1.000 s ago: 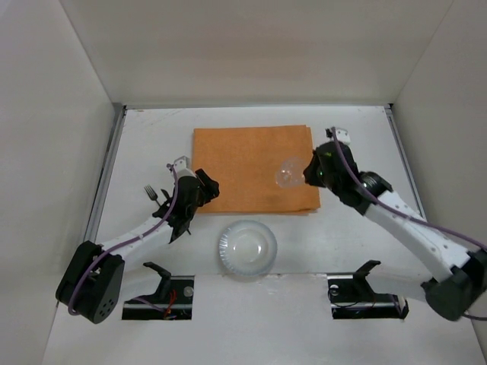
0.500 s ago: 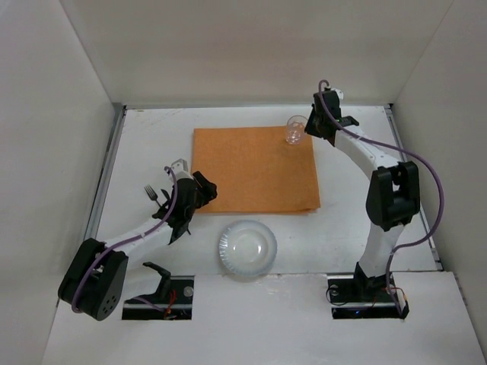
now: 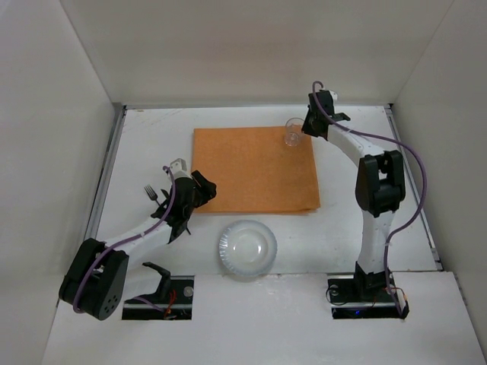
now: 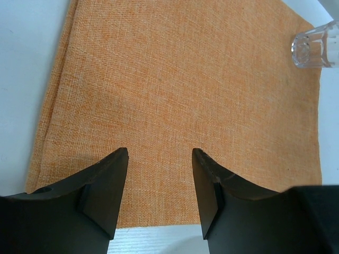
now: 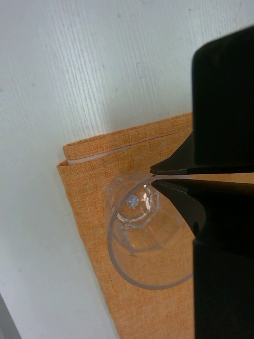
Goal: Set the dinner table for one person
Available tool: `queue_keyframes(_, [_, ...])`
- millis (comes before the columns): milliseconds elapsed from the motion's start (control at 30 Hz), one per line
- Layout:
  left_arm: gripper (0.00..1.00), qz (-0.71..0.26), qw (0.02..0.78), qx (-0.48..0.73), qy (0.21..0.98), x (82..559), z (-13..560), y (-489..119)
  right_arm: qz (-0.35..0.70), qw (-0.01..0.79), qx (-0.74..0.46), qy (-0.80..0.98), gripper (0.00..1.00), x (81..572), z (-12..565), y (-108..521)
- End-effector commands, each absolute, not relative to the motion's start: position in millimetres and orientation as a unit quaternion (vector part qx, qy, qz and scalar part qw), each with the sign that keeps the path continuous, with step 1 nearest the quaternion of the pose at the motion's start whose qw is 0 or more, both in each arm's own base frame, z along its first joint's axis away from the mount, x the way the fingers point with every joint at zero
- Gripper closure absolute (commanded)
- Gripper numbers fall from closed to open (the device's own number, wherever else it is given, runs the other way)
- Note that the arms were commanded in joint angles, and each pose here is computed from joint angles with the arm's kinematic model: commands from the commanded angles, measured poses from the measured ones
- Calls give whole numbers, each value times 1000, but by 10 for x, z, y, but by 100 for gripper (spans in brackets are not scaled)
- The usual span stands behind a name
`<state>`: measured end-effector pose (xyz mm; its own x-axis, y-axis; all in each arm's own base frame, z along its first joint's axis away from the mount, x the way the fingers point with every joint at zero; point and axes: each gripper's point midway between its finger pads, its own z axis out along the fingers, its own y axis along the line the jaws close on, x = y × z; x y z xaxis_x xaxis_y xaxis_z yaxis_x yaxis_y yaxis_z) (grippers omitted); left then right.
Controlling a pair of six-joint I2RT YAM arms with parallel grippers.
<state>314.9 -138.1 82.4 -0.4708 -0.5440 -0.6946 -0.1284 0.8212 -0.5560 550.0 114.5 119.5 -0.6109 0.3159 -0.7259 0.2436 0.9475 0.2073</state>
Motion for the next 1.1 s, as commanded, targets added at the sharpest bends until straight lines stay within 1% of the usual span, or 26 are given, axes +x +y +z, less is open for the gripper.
queue_keyframes(0, [51, -242, 490, -206, 812, 3194, 968, -1406, 47, 443, 152, 883, 87, 5644, 1421, 1193])
queue_keyframes(133, [51, -241, 485, -211, 814, 3197, 942, -1373, 32, 442, 158, 882, 82, 5650, 1416, 1140])
queue_keyframes(167, [51, -242, 487, -210, 813, 3202, 947, -1376, 29, 444, 159, 881, 78, 5647, 1440, 1128])
queue_keyframes(300, [51, -238, 481, -213, 816, 3205, 902, -1363, 35, 458, 155, 874, 57, 5645, 1619, 1129])
queue_keyframes(333, [51, -239, 481, -214, 816, 3207, 911, -1365, 38, 462, 155, 872, 54, 5629, 1679, 1130])
queue_keyframes(433, [51, -240, 488, -214, 812, 3203, 944, -1356, 52, 473, 148, 867, 49, 5556, 1875, 1169])
queue_keyframes(567, [51, -243, 487, -216, 811, 3202, 962, -1345, 67, 495, 141, 855, 46, 5301, 2184, 1214])
queue_keyframes(667, [51, -244, 488, -215, 810, 3196, 970, -1351, 91, 507, 135, 846, 42, 4919, 2322, 1257])
queue_keyframes(767, [51, -248, 487, -217, 809, 3195, 983, -1353, 146, 506, 106, 844, 40, 4348, 2246, 1534])
queue_keyframes(833, [51, -252, 488, -214, 808, 3181, 1002, -1379, 184, 497, 81, 844, 38, 3890, 2067, 1794])
queue_keyframes(933, [51, -254, 488, -212, 807, 3179, 1020, -1390, 233, 458, 42, 857, 32, 3152, 1635, 2177])
queue_keyframes(1067, [51, -257, 489, -209, 807, 3171, 1032, -1416, 276, 398, 4, 875, 27, 2345, 1201, 2431])
